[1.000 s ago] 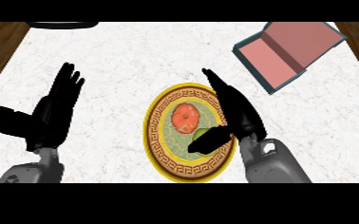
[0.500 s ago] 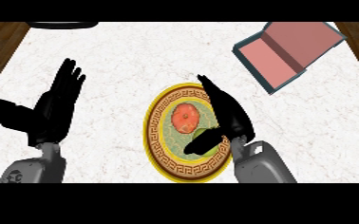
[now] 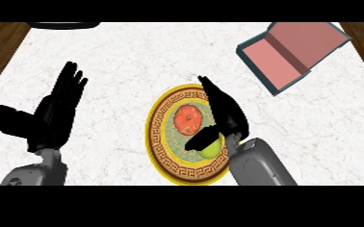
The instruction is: Pick the squash from the plate and place it in the cardboard box
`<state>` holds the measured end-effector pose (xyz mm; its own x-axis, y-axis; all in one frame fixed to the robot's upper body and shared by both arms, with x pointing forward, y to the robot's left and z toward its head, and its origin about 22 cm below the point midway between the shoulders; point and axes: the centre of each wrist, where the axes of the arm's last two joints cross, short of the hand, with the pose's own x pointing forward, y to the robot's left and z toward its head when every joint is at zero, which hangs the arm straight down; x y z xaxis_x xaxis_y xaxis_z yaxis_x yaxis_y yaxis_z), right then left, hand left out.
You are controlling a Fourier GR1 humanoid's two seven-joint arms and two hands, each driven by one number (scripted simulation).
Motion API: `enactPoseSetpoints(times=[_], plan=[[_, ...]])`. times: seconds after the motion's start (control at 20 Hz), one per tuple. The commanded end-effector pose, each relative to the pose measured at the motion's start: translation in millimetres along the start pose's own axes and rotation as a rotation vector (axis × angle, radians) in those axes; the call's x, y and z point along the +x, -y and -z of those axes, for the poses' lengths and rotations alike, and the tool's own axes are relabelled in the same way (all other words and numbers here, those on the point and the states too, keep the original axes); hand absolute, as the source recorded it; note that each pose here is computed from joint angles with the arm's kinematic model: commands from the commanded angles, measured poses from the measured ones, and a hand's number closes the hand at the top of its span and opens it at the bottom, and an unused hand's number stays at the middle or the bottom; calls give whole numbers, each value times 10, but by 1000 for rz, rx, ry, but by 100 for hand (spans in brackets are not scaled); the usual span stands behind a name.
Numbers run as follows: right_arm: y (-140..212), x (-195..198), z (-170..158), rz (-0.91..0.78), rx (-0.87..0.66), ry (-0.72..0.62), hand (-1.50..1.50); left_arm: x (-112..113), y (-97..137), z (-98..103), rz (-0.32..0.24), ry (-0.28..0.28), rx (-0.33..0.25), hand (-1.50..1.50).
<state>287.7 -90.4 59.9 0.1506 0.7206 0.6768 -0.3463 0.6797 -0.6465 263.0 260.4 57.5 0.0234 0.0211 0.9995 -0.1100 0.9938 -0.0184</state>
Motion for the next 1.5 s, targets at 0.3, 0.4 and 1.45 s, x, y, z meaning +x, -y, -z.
enactPoseSetpoints(times=[0.3, 0.4, 1.45], plan=[[-203, -137, 22, 2, 39, -1, -150, -174, -16, -116, -13, 5, 12, 0], [-97, -14, 42, -6, 45, 3, -150, -84, -92, -33, 15, -1, 13, 0], [-439, -176, 245, -36, 30, 26, 150, -15, 55, -114, -2, 8, -1, 0]])
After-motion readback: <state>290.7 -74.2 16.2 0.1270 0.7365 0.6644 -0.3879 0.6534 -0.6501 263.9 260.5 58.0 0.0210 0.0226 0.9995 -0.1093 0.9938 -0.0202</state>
